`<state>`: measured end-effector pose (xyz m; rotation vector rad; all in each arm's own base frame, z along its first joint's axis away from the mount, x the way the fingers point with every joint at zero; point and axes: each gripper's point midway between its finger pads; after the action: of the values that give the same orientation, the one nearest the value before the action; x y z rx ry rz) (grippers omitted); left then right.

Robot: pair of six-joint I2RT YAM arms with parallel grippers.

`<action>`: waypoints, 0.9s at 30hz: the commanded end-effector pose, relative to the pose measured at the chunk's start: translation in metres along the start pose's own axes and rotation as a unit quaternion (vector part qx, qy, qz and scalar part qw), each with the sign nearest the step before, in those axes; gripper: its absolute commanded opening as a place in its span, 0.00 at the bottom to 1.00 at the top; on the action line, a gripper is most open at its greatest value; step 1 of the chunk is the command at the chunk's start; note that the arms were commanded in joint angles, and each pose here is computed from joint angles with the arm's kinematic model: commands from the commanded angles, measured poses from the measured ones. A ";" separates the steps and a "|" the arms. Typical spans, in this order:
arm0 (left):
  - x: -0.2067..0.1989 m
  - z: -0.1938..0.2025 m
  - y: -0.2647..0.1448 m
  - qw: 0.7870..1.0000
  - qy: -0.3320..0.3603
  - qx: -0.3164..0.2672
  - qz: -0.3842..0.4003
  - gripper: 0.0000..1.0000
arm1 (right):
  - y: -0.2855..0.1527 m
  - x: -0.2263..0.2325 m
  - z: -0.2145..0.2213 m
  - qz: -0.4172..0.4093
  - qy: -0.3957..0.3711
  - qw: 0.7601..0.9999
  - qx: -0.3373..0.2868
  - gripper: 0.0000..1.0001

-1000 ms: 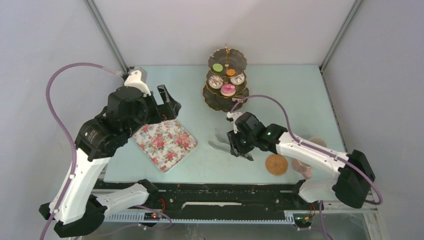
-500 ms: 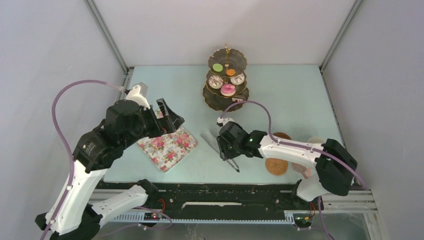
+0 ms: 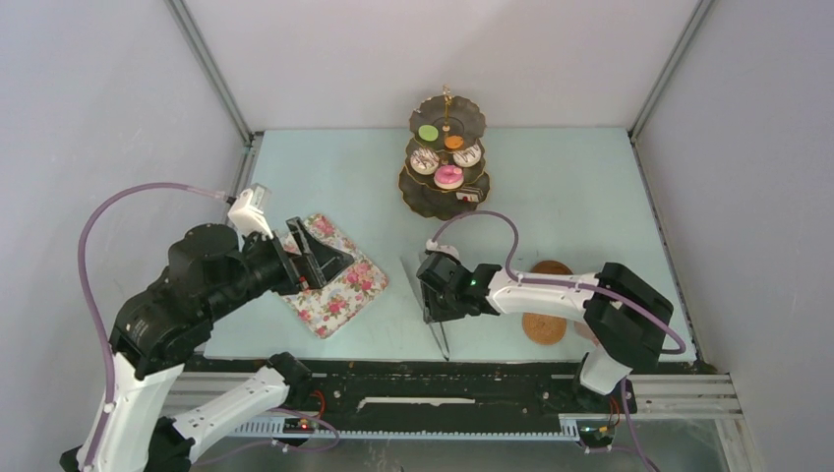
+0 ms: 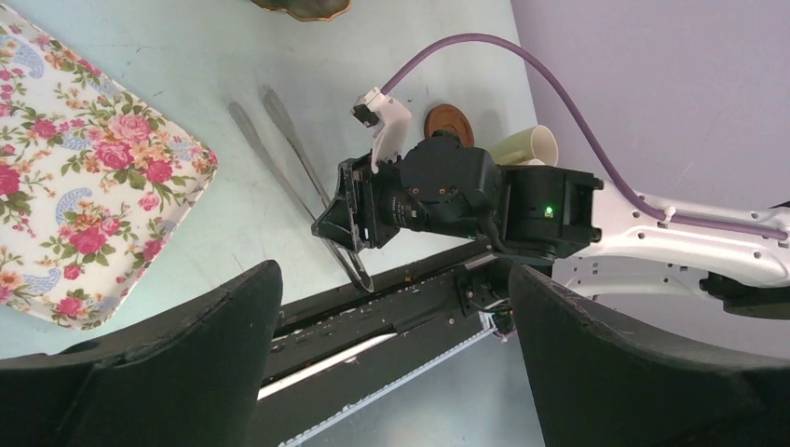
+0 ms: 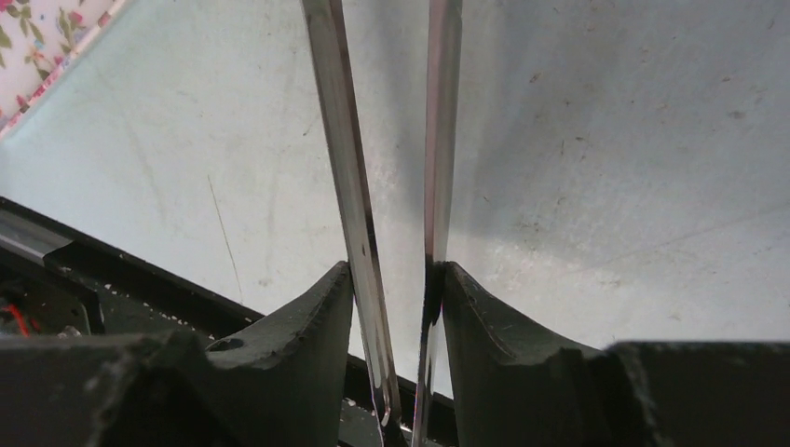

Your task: Serve the afternoon tea

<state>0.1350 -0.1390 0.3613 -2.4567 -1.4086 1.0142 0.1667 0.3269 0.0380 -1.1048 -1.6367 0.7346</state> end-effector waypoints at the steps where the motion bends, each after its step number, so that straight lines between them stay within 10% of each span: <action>1: -0.007 -0.006 -0.022 0.999 0.014 -0.021 0.023 0.98 | -0.019 0.034 -0.026 -0.018 0.003 0.998 -0.067 0.41; 8: -0.004 -0.004 -0.037 0.999 0.030 -0.022 0.022 0.98 | -0.059 0.106 -0.050 -0.128 -0.070 0.983 -0.116 0.40; 27: 0.017 -0.013 -0.074 0.995 0.088 -0.031 -0.036 0.98 | 0.061 0.212 -0.063 -0.172 -0.127 0.976 -0.043 0.41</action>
<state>0.0937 -0.0925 0.3940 -2.4942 -1.4500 0.8233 0.2193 0.5258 0.0932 -0.8497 -2.0251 0.6008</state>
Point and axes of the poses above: each gripper's point midway between its finger pads, its own y axis out along the fingers, its own x axis along the line the jaws close on, z = x × y, and after that the axes turned 10 degrees about y, right-handed
